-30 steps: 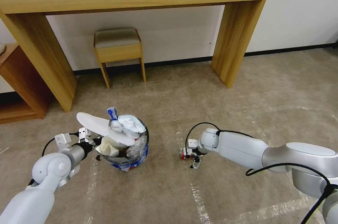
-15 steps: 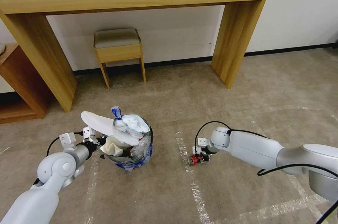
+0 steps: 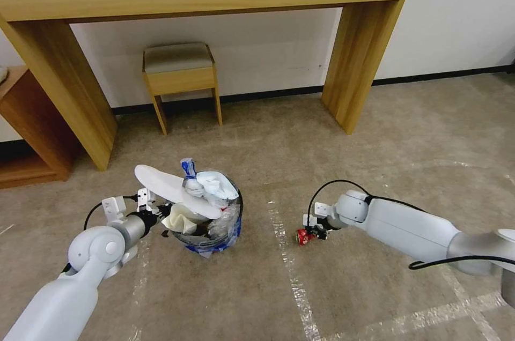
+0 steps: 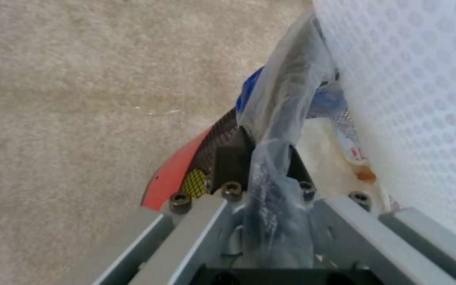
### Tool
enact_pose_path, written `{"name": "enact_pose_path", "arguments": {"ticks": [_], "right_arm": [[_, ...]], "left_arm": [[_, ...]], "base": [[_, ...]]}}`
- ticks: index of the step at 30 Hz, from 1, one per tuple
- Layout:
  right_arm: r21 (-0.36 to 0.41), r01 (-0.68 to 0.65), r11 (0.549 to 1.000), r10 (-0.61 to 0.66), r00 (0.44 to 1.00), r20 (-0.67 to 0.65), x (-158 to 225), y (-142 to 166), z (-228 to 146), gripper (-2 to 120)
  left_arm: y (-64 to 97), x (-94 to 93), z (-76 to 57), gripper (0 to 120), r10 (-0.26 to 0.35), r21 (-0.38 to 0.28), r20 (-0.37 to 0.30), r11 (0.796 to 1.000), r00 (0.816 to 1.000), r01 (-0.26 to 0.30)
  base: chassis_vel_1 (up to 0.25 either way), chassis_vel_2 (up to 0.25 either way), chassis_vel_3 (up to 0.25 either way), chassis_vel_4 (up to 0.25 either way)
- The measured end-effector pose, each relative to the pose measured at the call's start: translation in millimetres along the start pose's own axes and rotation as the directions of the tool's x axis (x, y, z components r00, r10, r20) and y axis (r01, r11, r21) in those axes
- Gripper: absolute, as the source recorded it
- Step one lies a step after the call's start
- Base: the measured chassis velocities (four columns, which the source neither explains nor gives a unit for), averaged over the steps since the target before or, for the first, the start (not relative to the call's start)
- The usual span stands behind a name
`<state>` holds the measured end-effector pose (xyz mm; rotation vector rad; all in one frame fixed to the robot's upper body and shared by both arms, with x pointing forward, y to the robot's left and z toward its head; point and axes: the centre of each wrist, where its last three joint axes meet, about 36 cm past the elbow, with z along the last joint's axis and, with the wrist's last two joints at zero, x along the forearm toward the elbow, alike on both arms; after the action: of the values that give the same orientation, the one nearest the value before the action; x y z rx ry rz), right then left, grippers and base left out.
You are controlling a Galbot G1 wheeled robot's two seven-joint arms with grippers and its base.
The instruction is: Pick up the trash bin and place the garbage on the floor into it.
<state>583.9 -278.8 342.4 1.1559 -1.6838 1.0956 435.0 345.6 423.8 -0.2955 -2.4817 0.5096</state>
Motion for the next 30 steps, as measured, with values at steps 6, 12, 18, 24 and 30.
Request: {"name": "enact_pose_path", "arguments": {"ticks": [6,12,18,24,30], "right_arm": [[-0.033,-0.046,0.998,0.047,0.998,0.031,27,2,14,0],[-0.088,-0.103,0.991,0.108,0.992,0.058,59,-6,34,0],[-0.166,-0.134,0.977,0.152,0.983,0.103,83,-4,56,0],[-0.217,-0.133,0.967,0.166,0.975,0.145,103,8,67,0],[-0.281,-0.165,0.946,0.218,0.961,0.17,128,13,76,0]], "left_arm": [[-1.8,-10.7,1.5,1,0.024,-0.017,-0.01,1.0,1.0,-0.024],[-7.8,-21.8,5.3,1,0.052,-0.026,-0.028,0.998,0.998,-0.053],[-6.6,-29.0,8.2,1,0.054,-0.033,-0.05,0.998,0.997,-0.056],[-3.4,-33.5,6.2,1,0.06,-0.029,-0.051,0.998,0.997,-0.062],[-8.2,-39.6,6.9,1,0.085,-0.022,-0.055,0.996,0.995,-0.086]], "base": [[0.0,0.0,0.0,0.0],[0.0,0.0,0.0,0.0],[0.0,0.0,0.0,0.0],[0.0,0.0,0.0,0.0],[0.0,0.0,0.0,0.0]]}}
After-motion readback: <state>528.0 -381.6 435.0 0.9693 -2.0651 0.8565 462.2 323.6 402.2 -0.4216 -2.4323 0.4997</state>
